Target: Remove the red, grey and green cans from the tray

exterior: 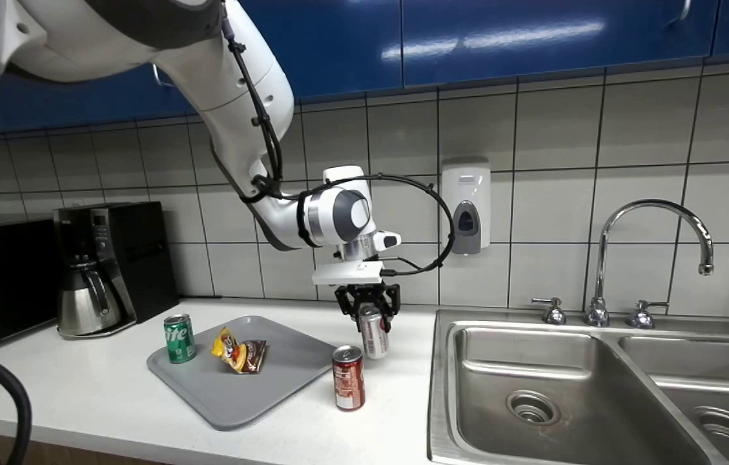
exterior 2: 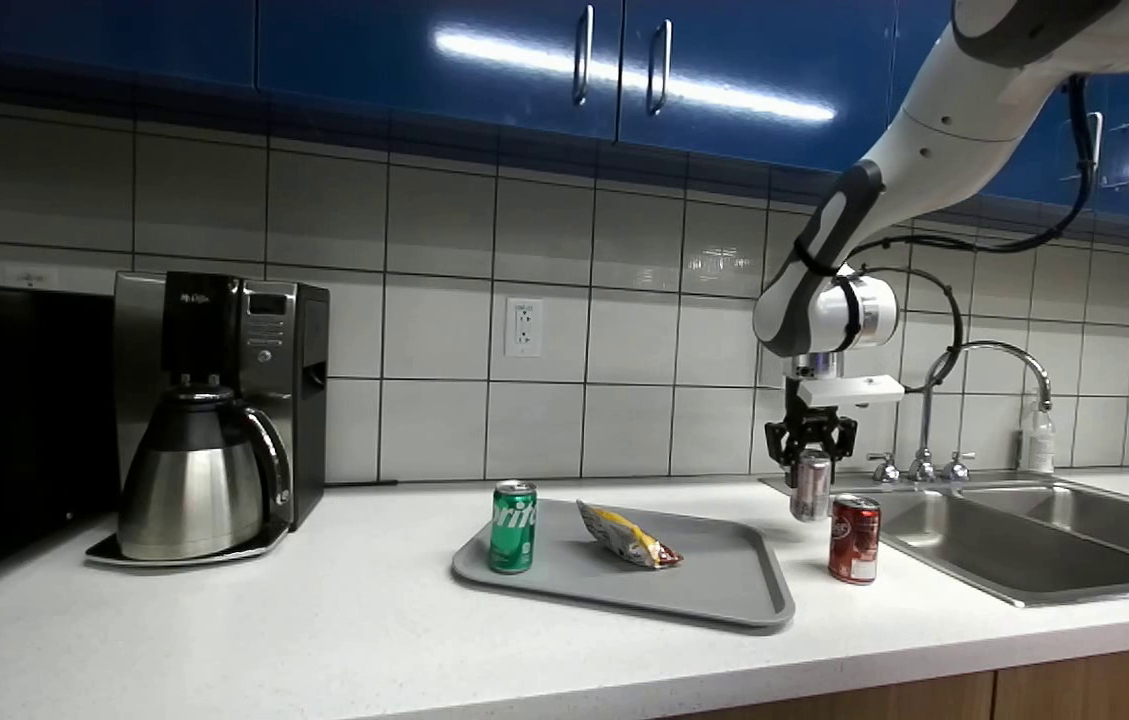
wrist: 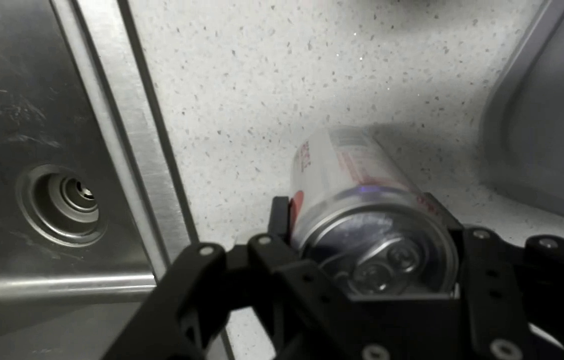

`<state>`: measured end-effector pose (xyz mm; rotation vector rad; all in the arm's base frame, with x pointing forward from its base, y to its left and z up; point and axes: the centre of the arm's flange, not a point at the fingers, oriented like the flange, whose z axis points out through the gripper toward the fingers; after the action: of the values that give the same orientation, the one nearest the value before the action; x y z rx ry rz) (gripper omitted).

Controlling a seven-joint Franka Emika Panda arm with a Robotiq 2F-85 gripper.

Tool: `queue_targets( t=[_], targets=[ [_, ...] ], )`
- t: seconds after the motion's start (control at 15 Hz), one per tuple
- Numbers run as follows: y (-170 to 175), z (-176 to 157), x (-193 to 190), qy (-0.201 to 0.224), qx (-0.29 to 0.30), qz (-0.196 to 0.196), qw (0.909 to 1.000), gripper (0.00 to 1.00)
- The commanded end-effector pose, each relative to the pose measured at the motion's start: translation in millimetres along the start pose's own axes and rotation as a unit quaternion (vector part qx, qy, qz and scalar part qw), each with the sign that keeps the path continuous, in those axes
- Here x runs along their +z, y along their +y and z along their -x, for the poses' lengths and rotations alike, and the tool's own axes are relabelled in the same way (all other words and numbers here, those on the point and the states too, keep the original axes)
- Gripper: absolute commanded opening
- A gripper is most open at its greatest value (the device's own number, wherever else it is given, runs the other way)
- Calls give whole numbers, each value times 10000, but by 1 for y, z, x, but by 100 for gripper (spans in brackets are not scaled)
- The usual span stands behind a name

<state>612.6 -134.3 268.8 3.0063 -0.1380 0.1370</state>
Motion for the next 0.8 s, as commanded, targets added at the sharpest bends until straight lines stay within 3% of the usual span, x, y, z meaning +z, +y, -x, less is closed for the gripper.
queue_targets(
  t=[0.0, 0.6, 0.67, 0.73],
  targets=[
    [7, -14, 10, -132, 293, 89, 9994, 38],
    [6, -20, 29, -302, 591, 58, 9978, 38],
    [6, -21, 28, -323, 616, 80, 9975, 68],
    [6, -21, 29, -351, 631, 83, 9974, 89]
  ],
)
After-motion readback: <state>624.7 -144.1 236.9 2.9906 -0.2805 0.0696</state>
